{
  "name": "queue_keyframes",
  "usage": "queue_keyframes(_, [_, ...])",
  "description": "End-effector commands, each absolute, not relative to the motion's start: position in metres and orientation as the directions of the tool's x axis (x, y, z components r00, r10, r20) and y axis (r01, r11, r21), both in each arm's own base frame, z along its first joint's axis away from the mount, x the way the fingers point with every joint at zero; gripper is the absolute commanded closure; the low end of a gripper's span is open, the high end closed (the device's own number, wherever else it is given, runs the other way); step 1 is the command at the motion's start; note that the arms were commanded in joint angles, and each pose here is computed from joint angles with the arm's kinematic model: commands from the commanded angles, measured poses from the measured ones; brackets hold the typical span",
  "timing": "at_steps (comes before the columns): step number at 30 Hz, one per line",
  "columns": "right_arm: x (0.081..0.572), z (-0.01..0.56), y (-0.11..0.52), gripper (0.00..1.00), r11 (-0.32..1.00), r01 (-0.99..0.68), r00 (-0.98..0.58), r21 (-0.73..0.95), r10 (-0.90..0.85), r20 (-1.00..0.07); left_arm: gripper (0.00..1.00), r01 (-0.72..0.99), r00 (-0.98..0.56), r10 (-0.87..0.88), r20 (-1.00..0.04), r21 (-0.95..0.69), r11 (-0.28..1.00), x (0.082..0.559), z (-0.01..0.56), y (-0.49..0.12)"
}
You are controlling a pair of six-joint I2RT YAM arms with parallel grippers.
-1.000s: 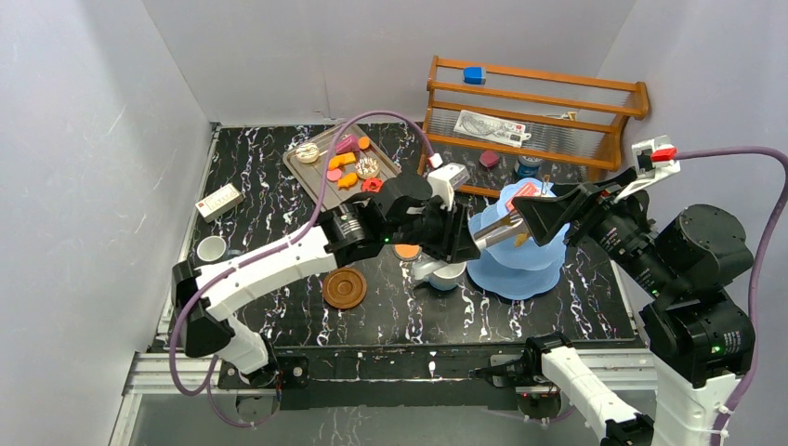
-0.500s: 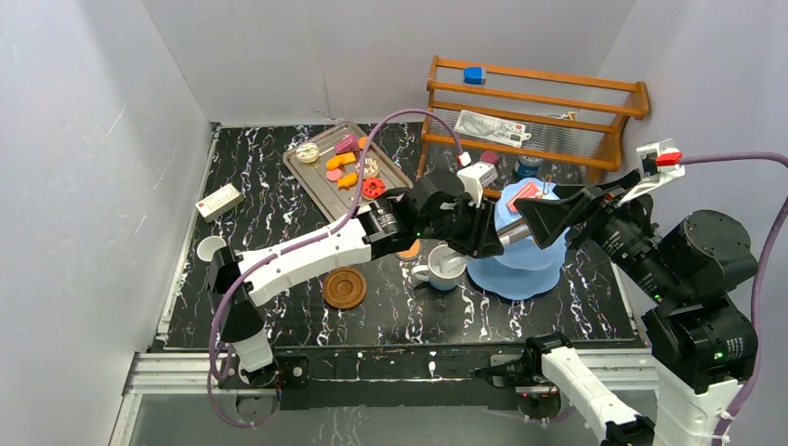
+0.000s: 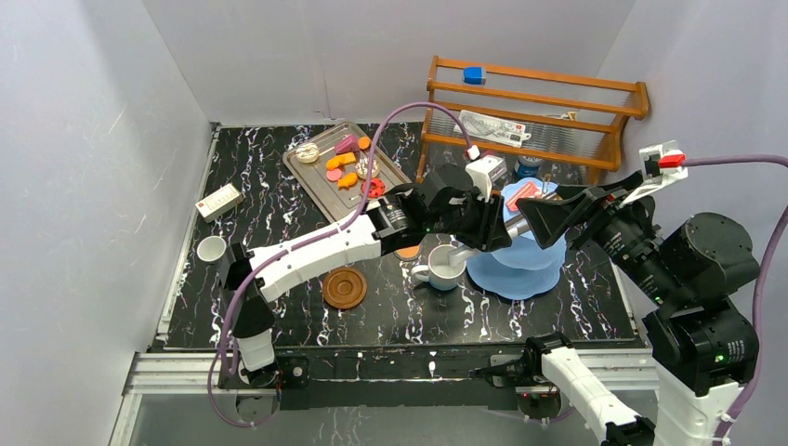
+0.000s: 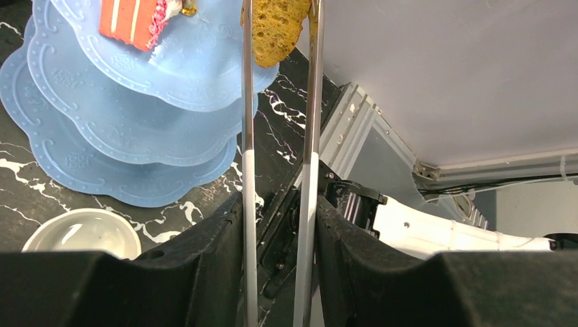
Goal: Serve the afternoon tea
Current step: Place the desert on the desert table.
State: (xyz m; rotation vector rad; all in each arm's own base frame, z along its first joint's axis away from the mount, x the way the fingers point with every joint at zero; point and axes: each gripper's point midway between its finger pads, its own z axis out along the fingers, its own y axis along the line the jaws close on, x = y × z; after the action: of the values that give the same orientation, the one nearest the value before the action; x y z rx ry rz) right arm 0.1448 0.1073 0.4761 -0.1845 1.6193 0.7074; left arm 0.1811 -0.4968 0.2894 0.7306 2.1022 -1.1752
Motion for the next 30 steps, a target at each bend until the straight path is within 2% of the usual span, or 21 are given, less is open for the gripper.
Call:
queue_keyframes(1, [0.143, 0.492, 0.104, 0.01, 0.801, -0.515, -0.118, 0.305, 0.287, -0.951, 0.67, 0.751, -0.591, 0.099, -0.8, -0.502, 0.429, 0.191, 0.323, -0.504])
queue_keyframes(11, [0.143, 0.492, 0.102, 0.01, 0.806, -0.507, -0.116, 0.305, 0.287, -0.951, 0.62, 0.747, -0.57, 0.101, -0.815, -0.463, 0.477, 0.203, 0.317, -0.504])
queue_keyframes(17, [0.142, 0.492, 0.1, 0.01, 0.813, -0.501, -0.11, 0.296, 0.28, -0.954, 0.54, 0.75, -0.561, 0.107, -0.821, -0.45, 0.486, 0.205, 0.316, -0.503])
queue_keyframes(30, [0.141, 0.486, 0.099, 0.01, 0.818, -0.495, -0.118, 0.293, 0.271, -0.955, 0.55, 0.758, -0.572, 0.104, -0.814, -0.477, 0.445, 0.194, 0.328, -0.499])
